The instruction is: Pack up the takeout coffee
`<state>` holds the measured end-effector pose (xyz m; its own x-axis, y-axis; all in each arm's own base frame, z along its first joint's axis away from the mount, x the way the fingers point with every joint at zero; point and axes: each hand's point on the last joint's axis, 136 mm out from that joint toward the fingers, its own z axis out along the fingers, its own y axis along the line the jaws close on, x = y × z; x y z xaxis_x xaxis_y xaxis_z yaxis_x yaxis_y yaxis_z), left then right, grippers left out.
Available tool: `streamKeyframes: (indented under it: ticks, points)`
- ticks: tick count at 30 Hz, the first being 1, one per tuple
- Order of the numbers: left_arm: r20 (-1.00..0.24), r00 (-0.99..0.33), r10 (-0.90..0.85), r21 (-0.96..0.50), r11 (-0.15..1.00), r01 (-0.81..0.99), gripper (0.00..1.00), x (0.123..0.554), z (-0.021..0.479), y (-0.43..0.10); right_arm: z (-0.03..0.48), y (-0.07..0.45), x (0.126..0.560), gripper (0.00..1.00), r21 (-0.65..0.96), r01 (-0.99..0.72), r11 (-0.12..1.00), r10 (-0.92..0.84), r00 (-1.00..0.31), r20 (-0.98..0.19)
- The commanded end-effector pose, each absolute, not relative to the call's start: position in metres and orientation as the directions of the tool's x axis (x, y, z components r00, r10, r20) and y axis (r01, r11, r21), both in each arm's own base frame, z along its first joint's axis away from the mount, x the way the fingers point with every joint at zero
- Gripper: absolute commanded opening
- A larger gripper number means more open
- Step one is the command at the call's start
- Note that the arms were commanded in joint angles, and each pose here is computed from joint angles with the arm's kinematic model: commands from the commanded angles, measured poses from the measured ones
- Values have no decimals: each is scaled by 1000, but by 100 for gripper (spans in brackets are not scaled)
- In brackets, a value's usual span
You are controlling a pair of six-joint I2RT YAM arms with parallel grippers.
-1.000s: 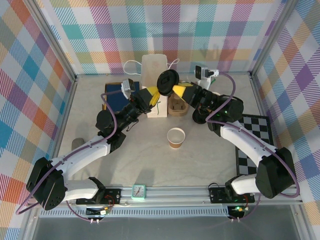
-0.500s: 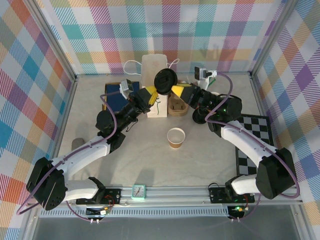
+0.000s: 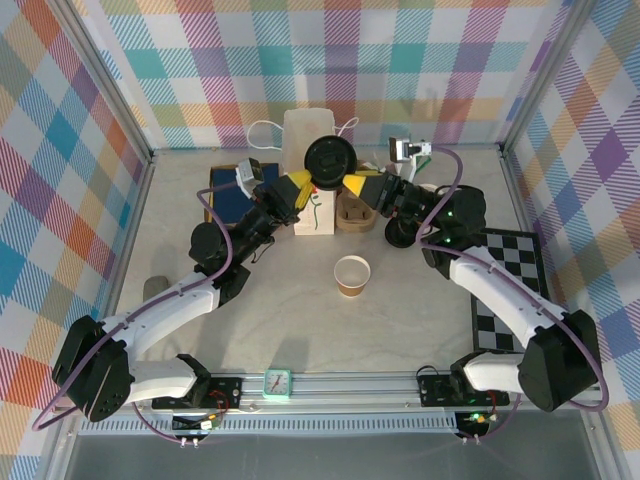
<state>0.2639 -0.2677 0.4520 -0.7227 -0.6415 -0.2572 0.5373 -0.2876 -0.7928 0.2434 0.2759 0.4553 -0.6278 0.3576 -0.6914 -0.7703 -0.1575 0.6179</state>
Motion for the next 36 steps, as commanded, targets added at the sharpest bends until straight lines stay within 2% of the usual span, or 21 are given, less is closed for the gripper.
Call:
streamKeyframes:
  ticks: [1,3,7,12,14,22,30,36]
  points:
    - [-329,-734,-594,-722,-343,600,13,233,471,-268,431,283,249,25,676,-730,-103,303,-670,-677]
    - [-327,-734,-595,-729,-336,597,12,235,468,-269,433,282,247,28,670,-736,-97,304,-663,-684]
    - [-327,-733,-597,-737,-324,593,12,237,464,-269,434,278,243,39,664,-744,-68,305,-650,-696]
    - [-333,-725,-603,-760,-283,585,12,241,456,-269,431,269,236,63,663,-748,12,304,-629,-716]
    - [-335,-722,-606,-778,-255,575,12,244,451,-269,430,264,232,67,658,-751,45,301,-618,-726]
    - [-343,-710,-615,-866,-86,493,11,261,414,-269,421,231,218,72,630,-740,237,302,-560,-771]
    - [-378,-726,-575,-919,137,371,11,269,358,-268,387,193,232,74,603,-579,550,273,-558,-784]
    - [-342,-777,-528,-940,190,284,11,268,313,-273,364,185,243,73,607,-503,616,265,-593,-760]
